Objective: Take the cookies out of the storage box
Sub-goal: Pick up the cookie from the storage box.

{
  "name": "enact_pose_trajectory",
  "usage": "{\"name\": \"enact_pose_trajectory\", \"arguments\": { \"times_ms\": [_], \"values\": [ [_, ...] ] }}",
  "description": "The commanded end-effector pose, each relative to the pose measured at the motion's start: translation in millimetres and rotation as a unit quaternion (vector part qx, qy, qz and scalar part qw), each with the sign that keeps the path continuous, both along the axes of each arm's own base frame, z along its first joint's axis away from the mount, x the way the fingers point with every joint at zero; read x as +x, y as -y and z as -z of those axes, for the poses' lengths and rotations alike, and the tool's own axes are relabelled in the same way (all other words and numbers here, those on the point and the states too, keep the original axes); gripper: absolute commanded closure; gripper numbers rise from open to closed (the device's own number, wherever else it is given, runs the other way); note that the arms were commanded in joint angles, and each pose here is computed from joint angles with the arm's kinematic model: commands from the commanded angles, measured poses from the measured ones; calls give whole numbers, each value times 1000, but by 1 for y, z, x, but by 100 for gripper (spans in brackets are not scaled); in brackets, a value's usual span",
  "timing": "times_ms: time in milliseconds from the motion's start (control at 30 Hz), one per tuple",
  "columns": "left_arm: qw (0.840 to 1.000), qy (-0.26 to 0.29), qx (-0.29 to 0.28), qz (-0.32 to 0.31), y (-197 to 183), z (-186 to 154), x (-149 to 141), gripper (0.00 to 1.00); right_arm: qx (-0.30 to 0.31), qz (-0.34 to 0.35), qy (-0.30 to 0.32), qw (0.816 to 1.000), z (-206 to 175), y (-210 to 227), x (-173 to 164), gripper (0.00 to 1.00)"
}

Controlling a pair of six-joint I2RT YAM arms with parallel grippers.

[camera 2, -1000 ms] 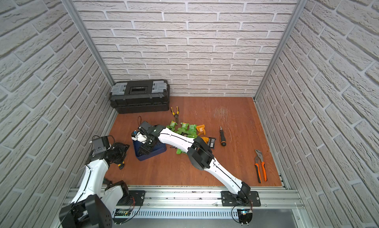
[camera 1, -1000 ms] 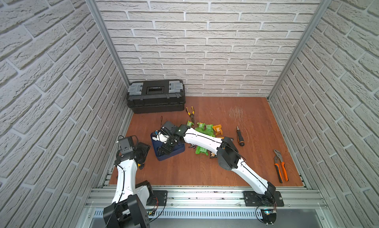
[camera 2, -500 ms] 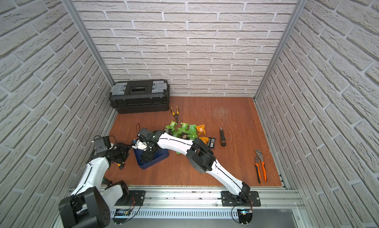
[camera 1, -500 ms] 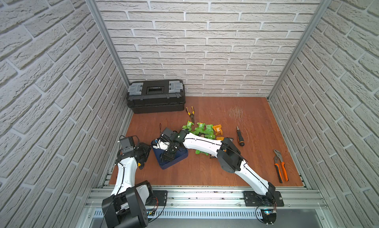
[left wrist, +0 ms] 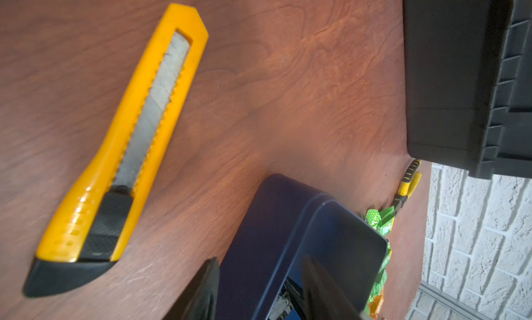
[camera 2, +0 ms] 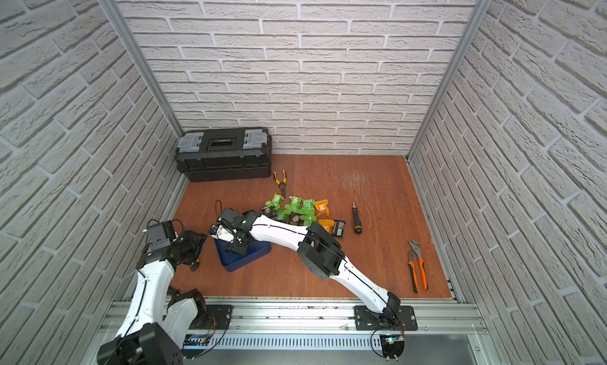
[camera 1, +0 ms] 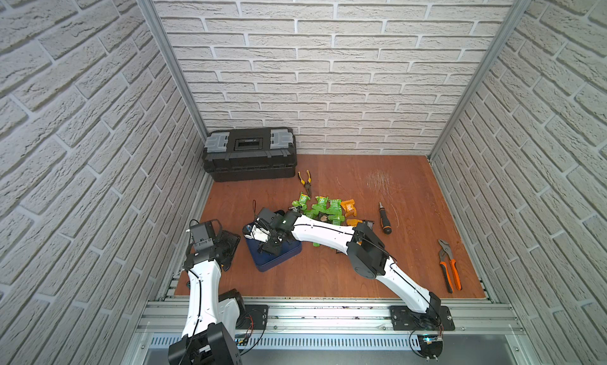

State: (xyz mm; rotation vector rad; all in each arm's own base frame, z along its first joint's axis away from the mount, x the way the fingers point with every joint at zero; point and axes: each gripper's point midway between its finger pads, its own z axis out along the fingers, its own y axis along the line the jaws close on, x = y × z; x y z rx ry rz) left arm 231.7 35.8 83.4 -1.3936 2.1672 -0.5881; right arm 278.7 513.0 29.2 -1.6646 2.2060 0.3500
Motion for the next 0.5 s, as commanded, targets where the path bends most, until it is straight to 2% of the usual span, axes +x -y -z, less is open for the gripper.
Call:
{"name": "enact_pose_trajectory", "arguments": {
  "times_ms": [0, 67, 267, 467],
  "values": [
    [1000, 15, 24, 2, -6, -14, 4, 48, 20, 29, 19, 999, -26, -1, 4, 81],
    [999, 17, 28, 11, -5, -18, 7, 47, 43, 44, 25, 998, -44, -6, 8, 83],
    [998, 10, 48, 33, -4, -26, 10, 44, 137, 108, 54, 983, -133, -7, 17, 84],
    [997, 8, 63, 48, 0, -28, 13, 43, 176, 178, 54, 967, -153, 25, 11, 83]
  ]
}}
